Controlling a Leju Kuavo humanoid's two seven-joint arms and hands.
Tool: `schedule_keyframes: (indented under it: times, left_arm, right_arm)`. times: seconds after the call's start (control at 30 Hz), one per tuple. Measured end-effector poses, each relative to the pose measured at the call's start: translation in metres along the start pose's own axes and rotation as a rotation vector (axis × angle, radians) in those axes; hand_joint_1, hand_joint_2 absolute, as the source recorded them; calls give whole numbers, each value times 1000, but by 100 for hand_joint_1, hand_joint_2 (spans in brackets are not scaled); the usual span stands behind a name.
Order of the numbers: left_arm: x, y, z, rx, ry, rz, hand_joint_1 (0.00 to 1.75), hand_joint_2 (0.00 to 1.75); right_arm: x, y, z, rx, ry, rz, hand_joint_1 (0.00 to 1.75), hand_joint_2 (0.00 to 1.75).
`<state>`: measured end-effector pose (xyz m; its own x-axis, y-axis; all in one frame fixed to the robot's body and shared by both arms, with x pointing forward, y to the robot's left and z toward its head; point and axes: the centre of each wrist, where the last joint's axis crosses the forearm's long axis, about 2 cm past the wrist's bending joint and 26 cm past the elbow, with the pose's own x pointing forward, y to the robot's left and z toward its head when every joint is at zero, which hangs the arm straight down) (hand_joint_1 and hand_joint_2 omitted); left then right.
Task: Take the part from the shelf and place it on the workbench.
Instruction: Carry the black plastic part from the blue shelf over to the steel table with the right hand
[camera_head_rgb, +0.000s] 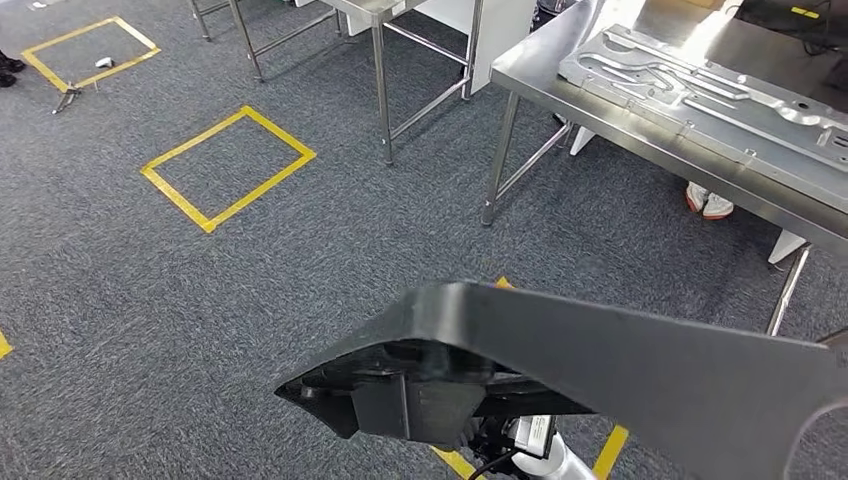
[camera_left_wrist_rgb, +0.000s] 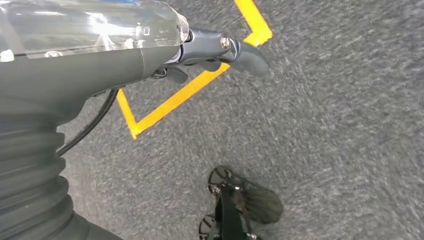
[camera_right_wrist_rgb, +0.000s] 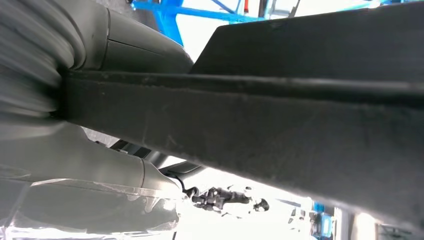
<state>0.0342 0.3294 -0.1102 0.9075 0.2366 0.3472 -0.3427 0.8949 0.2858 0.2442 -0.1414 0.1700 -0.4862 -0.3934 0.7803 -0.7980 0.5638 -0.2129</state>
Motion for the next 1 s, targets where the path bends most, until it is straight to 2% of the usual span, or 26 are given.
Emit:
schedule_keyframes:
  times: [1.0]
  left_arm:
    - [0,-5,1,-23,-2,3,0,175]
  right_arm:
    - [3,-8,-14,-2,-12,-22,175,175]
